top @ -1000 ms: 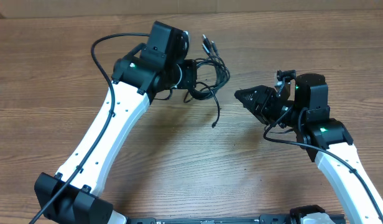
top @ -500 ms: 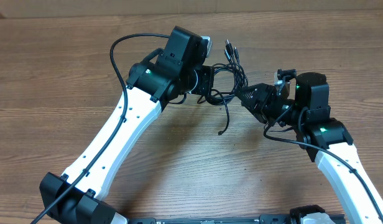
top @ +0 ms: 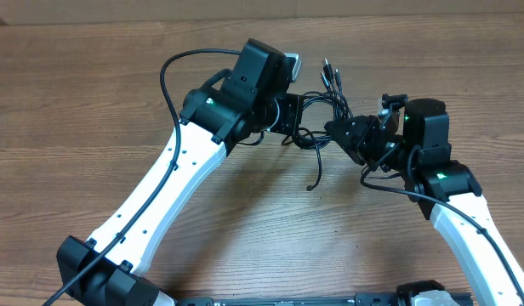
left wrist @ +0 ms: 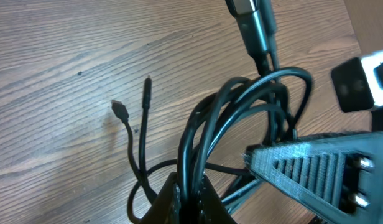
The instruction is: Untangle cables
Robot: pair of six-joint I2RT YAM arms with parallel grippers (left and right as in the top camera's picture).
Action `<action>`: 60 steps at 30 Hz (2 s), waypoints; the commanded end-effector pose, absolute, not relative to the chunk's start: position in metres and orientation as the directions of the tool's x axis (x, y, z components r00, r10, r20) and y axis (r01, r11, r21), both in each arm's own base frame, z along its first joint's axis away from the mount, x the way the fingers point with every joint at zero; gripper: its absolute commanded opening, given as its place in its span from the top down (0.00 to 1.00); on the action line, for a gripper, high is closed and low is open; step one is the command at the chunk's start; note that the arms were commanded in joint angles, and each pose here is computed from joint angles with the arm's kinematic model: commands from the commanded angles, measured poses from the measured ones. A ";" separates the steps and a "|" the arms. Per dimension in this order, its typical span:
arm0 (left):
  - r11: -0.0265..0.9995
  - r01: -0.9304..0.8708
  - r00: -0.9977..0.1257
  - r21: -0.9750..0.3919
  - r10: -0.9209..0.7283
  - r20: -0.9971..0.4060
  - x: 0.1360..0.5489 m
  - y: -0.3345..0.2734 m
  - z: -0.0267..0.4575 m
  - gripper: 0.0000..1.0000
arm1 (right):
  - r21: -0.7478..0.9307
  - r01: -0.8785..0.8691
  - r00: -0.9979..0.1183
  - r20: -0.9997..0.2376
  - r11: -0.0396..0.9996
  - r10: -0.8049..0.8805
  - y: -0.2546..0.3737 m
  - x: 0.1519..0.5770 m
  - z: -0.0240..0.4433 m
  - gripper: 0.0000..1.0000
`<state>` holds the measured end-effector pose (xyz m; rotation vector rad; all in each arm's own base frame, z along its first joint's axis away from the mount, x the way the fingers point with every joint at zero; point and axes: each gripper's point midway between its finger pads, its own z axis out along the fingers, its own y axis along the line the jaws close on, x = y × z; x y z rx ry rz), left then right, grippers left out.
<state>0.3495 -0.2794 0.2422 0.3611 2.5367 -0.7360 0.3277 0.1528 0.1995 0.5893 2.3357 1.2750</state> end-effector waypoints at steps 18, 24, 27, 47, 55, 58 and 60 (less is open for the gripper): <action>0.878 0.329 -0.828 -0.348 0.091 -0.553 0.361 -0.265 0.249 0.96 | 0.854 0.169 -0.823 -0.153 0.492 0.548 0.152 0.332 0.198 0.79; 0.876 0.330 -0.829 -0.350 0.092 -0.552 0.360 -0.265 0.249 0.96 | 0.854 0.170 -0.823 -0.153 0.493 0.548 0.152 0.332 0.198 0.76; 0.874 0.333 -0.830 -0.355 0.092 -0.550 0.360 -0.266 0.249 0.96 | 0.854 0.170 -0.823 -0.153 0.493 0.548 0.152 0.332 0.198 0.76; 0.840 0.286 -0.870 -0.461 0.026 -0.493 0.352 -0.277 0.252 0.96 | 0.851 0.175 -0.822 -0.151 0.495 0.550 0.152 0.332 0.197 0.73; 0.840 0.274 -0.873 -0.468 0.013 -0.487 0.352 -0.278 0.253 0.96 | 0.851 0.175 -0.821 -0.152 0.496 0.550 0.152 0.332 0.197 0.76; 0.840 0.275 -0.873 -0.468 0.014 -0.487 0.352 -0.278 0.252 0.96 | 0.847 0.179 -0.817 -0.155 0.500 0.556 0.150 0.333 0.196 0.83; 0.840 0.275 -0.873 -0.468 0.015 -0.487 0.352 -0.277 0.252 0.96 | 0.847 0.179 -0.817 -0.155 0.500 0.556 0.150 0.333 0.196 0.92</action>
